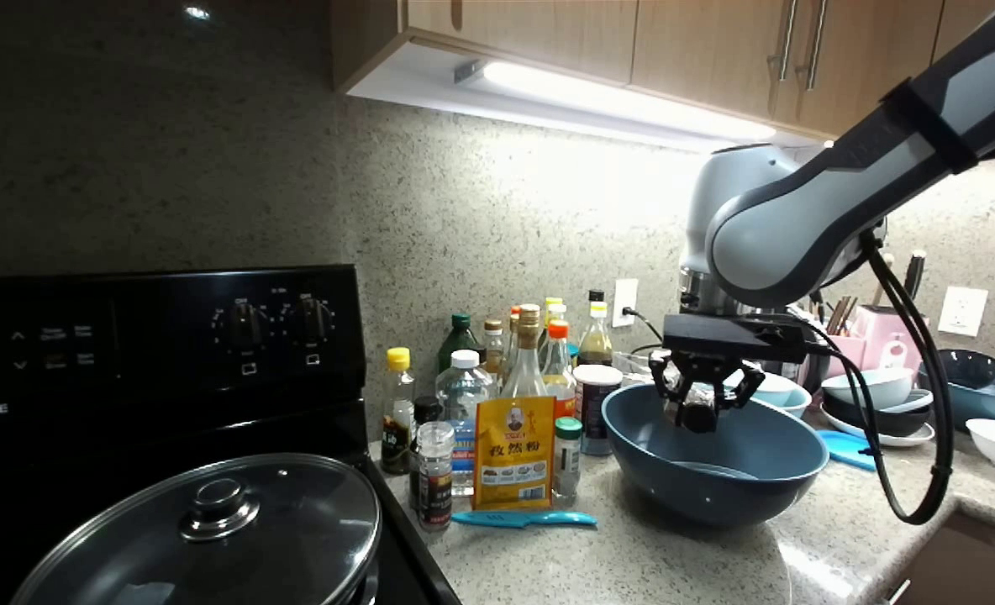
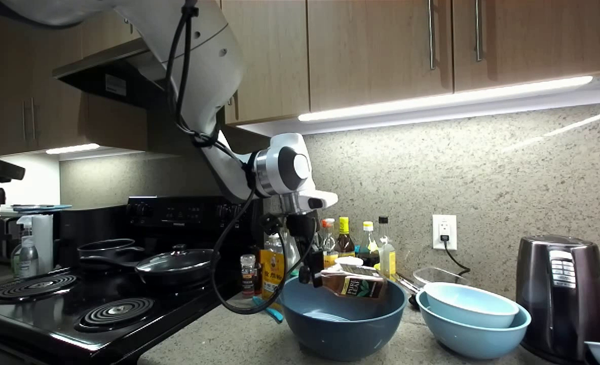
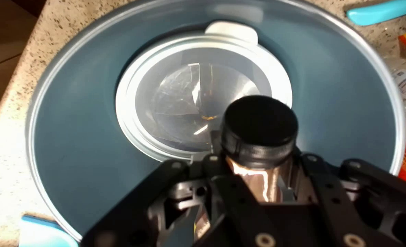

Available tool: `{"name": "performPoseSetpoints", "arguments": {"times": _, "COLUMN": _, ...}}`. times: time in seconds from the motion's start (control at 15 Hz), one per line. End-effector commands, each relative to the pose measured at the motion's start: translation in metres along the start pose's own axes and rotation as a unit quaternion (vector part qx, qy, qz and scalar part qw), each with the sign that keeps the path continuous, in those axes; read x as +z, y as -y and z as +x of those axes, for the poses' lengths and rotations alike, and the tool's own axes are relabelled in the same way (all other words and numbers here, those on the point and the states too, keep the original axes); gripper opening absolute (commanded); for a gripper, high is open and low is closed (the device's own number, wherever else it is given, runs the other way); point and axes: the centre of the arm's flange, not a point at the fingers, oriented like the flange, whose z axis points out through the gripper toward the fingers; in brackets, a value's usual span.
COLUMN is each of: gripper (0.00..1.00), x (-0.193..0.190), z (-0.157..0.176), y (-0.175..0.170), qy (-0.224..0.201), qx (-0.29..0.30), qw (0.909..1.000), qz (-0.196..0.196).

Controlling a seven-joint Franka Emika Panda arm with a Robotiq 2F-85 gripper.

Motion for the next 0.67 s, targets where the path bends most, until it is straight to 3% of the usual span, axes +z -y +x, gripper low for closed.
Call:
{"name": "performPoseSetpoints", "arguments": {"times": 0.0, "gripper": 0.15, "x": -0.029, "z": -0.016, "y": -0.006, "qy": -0.045, "qx": 0.008, "qw": 0.9988, "qz": 0.014}}
{"name": "performPoseSetpoints", "arguments": {"times": 0.6, "gripper": 0.15, "x": -0.041, "z": -0.057, "y": 0.004, "qy": -0.036, "qx": -0.034, "qw": 0.9986, "qz": 0.017}}
